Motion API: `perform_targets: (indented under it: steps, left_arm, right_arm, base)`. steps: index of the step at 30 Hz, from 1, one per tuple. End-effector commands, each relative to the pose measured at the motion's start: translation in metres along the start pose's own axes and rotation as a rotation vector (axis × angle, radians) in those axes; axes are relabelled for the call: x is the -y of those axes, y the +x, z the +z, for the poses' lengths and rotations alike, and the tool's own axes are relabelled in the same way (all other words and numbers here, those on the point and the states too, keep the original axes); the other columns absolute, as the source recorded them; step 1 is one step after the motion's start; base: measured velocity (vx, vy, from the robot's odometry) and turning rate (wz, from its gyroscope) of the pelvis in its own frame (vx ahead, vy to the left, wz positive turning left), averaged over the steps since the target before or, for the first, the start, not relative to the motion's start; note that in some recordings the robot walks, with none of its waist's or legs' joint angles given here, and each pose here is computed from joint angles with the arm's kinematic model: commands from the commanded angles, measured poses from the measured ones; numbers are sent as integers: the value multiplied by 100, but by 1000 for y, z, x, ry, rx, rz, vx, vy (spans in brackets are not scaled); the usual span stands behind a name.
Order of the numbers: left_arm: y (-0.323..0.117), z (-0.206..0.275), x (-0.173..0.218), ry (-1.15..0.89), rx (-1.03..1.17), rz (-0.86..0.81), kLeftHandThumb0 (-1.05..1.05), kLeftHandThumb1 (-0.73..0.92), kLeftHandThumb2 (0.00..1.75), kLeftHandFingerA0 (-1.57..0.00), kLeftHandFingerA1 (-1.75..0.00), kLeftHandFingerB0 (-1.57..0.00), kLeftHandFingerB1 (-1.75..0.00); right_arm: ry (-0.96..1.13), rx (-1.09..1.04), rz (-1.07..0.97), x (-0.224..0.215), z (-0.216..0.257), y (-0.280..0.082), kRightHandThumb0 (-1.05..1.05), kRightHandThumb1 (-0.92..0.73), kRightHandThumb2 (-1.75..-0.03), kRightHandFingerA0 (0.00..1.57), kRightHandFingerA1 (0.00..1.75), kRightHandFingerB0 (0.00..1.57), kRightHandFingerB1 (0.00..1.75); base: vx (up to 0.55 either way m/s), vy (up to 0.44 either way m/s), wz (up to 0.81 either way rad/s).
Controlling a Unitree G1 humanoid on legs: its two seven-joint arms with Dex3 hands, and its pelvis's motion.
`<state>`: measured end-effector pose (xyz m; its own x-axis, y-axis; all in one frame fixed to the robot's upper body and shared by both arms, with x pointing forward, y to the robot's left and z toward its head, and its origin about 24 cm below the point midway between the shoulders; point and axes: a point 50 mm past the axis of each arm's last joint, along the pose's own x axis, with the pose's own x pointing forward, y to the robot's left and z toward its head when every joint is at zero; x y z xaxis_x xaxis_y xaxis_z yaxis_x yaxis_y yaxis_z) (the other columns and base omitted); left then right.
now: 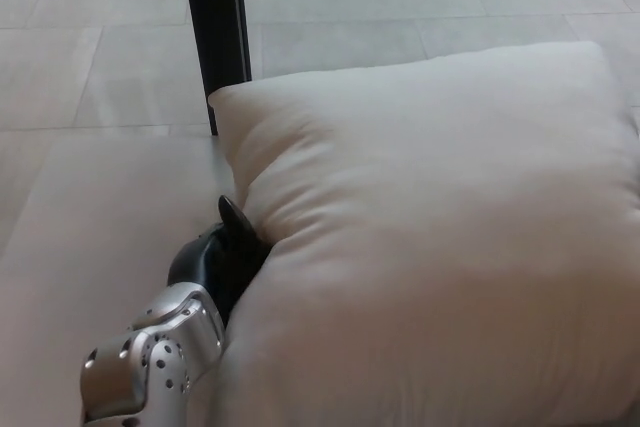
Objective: The robot uses its left hand to press on the left side of the pillow kept in the middle of the desk and uses its right hand to lift up and the right side of the pillow and turn it over
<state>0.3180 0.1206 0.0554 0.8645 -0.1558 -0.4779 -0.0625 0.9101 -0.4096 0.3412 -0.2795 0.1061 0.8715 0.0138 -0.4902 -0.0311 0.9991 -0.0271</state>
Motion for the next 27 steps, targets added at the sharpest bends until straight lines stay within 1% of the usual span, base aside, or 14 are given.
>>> perform_targets:
  steps: [1, 5, 6, 10, 15, 16, 19, 21, 22, 23, 24, 25, 26, 27]
  left_arm:
    - [8, -15, 11, 7, -105, -119, -105, 69, 111, 0, -25, 0, 0]
    - [12, -12, 26, 14, -120, -161, -104, 69, 112, -1, -36, 0, 0]
    - [12, -12, 29, 4, -122, -159, -104, 68, 111, -1, -35, 0, 0]
    - [12, -9, 32, 11, -123, -161, -105, 69, 111, -2, -36, 0, 0]
    - [14, 10, 38, 49, -117, -179, -91, 58, 101, -2, -43, -9, -19]
    - [14, 14, 39, 47, -118, -188, -84, 54, 98, -3, -48, -3, -25]
    - [15, 25, 38, 46, -124, -179, -91, 56, 96, 0, -54, -10, -22]
    - [18, 28, 40, 16, -129, -156, -82, 49, 92, -5, -70, -1, -40]
    - [16, 30, 48, 28, -125, -166, -80, 49, 92, -6, -71, -4, -45]
    - [17, 31, 53, 24, -123, -170, -40, 32, 95, -11, -62, 0, -52]
    - [17, 31, 53, 24, -124, -170, -40, 32, 95, -11, -62, 0, -52]
    - [17, 32, 57, 37, -114, -175, -80, 64, 58, 0, -93, -12, -46]
    - [17, 34, 62, 65, -89, -175, -81, 65, 58, -2, -102, -11, -42]
    - [17, 37, 62, 73, -70, -158, -41, 28, 94, -13, -65, 0, -52]
  right_arm:
    - [52, -90, 263, -16, -7, 0, -105, -81, -69, 0, 0, 0, 0]
    - [90, -126, 353, -24, -15, 0, -105, -77, -71, 0, 5, 0, 0]
    - [87, -135, 400, -27, -17, -1, -104, -60, -110, 0, 20, 0, 0]
    - [73, -148, 446, -29, -17, -3, -104, -60, -110, 0, 21, 0, 0]
    - [267, -148, 517, -40, -13, -1, -82, -47, -87, 0, 33, 8, 37]
    - [289, -134, 514, -41, -12, -1, -82, -55, -59, 0, 44, 12, 36]
    - [393, -56, 530, -48, -5, 1, -87, -51, -89, 0, 23, 12, 39]
    - [446, -31, 519, -50, -3, 1, -82, -47, -88, 0, 21, 2, 35]
    - [432, -21, 522, -54, -2, 1, -77, -55, -57, 0, 31, 7, 32]
    - [432, -23, 525, -57, -1, 2, -78, -45, -86, 0, 34, 9, 34]
    - [434, -23, 524, -57, -1, 1, -78, -45, -86, 0, 34, 9, 34]
    - [437, -21, 525, -60, -1, 2, -85, -49, -85, 0, 35, 2, 30]
    - [450, -13, 525, -68, 1, 4, -76, -57, -58, 0, 58, 9, 36]
    - [459, 0, 520, -75, 2, 7, -79, -60, -59, 0, 59, 9, 36]
  base:
    - [0, 0, 0]
    - [0, 0, 0]
    - [0, 0, 0]
    - [0, 0, 0]
    - [0, 0, 0]
    - [0, 0, 0]
    - [0, 0, 0]
    - [0, 0, 0]
    - [0, 0, 0]
    - [0, 0, 0]
    - [0, 0, 0]
    - [0, 0, 0]
    - [0, 0, 0]
    - [0, 0, 0]
